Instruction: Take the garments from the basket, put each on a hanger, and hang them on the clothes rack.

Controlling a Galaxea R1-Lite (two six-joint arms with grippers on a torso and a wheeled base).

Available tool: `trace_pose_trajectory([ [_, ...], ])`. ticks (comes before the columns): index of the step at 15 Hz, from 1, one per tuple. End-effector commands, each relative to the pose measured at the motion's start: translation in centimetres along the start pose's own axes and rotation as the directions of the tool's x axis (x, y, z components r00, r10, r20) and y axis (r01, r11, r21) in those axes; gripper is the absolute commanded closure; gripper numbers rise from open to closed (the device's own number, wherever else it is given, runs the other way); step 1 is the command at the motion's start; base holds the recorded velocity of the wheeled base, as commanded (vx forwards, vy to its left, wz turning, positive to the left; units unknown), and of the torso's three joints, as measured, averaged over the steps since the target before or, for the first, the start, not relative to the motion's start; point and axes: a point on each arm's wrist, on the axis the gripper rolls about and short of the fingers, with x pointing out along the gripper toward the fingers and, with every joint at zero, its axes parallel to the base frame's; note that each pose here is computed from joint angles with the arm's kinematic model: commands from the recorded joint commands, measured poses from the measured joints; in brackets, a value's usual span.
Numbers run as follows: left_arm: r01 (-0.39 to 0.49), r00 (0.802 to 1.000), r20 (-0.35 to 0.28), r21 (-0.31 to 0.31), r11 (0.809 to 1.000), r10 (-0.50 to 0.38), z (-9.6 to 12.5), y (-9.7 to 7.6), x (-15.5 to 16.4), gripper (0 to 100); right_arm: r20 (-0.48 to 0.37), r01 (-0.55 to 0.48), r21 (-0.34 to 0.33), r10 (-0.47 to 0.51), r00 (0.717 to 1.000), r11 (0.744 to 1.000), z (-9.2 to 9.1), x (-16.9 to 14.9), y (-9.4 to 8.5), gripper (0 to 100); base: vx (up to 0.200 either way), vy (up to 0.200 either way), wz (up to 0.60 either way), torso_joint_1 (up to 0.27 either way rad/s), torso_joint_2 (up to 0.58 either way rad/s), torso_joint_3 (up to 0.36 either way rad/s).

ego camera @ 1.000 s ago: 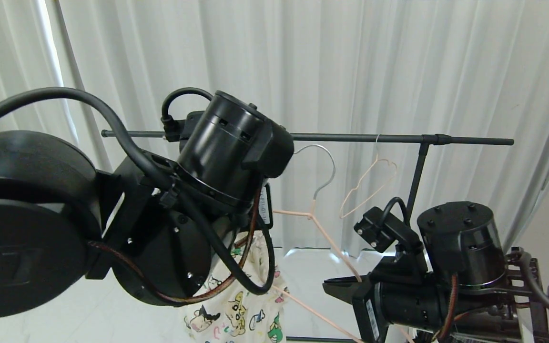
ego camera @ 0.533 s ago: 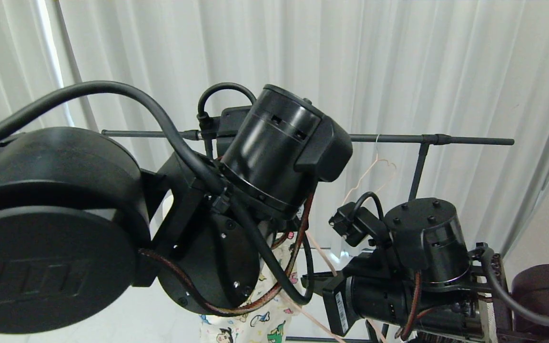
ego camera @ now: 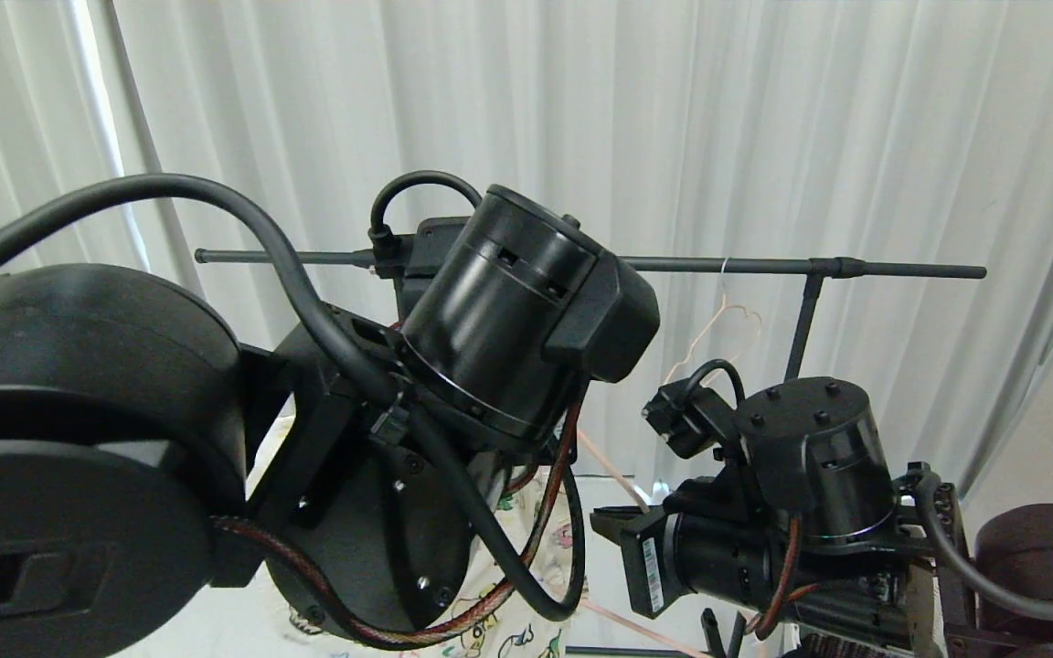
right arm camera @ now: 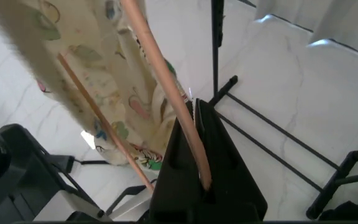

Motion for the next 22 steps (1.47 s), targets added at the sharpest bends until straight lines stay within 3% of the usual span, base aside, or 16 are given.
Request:
trace_pose_trajectory([
  [1,0.003,1.000,0.006,-0.003,1.000,-0.003,0.2,0.3,-0.3,0,0.018,-0.006,-0.001,0.006,1.000,1.000,0.3,-0.4,0.1,100,0.000,0.000,0.00,0.000,0.00,0.000],
  [5,0.012,1.000,0.024,0.019,1.000,-0.012,0.7,0.7,-1.0,0,0.103,0.030,0.007,-0.031,0.994,1.000,0.8,-0.5,0.1,100,0.000,0.000,0.00,0.000,0.00,0.000],
  [10,0.035,0.996,0.082,0.049,0.998,-0.039,2.2,2.6,-3.5,0,0.192,0.049,0.016,-0.051,0.980,0.999,1.1,-0.5,-0.3,100,0.000,0.000,0.00,0.000,0.00,0.000],
  [14,0.025,0.996,0.089,0.038,0.999,-0.029,2.5,3.1,-3.6,0,0.239,0.060,0.025,-0.064,0.969,0.998,1.7,-0.7,-0.5,100,0.000,0.000,0.00,0.000,0.00,0.000],
  [18,0.032,0.995,0.089,0.042,0.999,-0.036,2.5,2.9,-3.7,0,0.247,0.063,0.004,-0.062,0.967,0.998,1.8,-1.0,-0.5,100,0.000,0.000,0.00,0.000,0.00,0.000],
  [22,0.116,0.990,0.074,0.098,0.988,-0.124,1.1,0.8,-5.0,0,0.246,0.064,-0.005,-0.061,0.967,0.998,1.8,-0.9,-0.4,100,0.000,0.000,0.00,0.000,0.00,0.000],
])
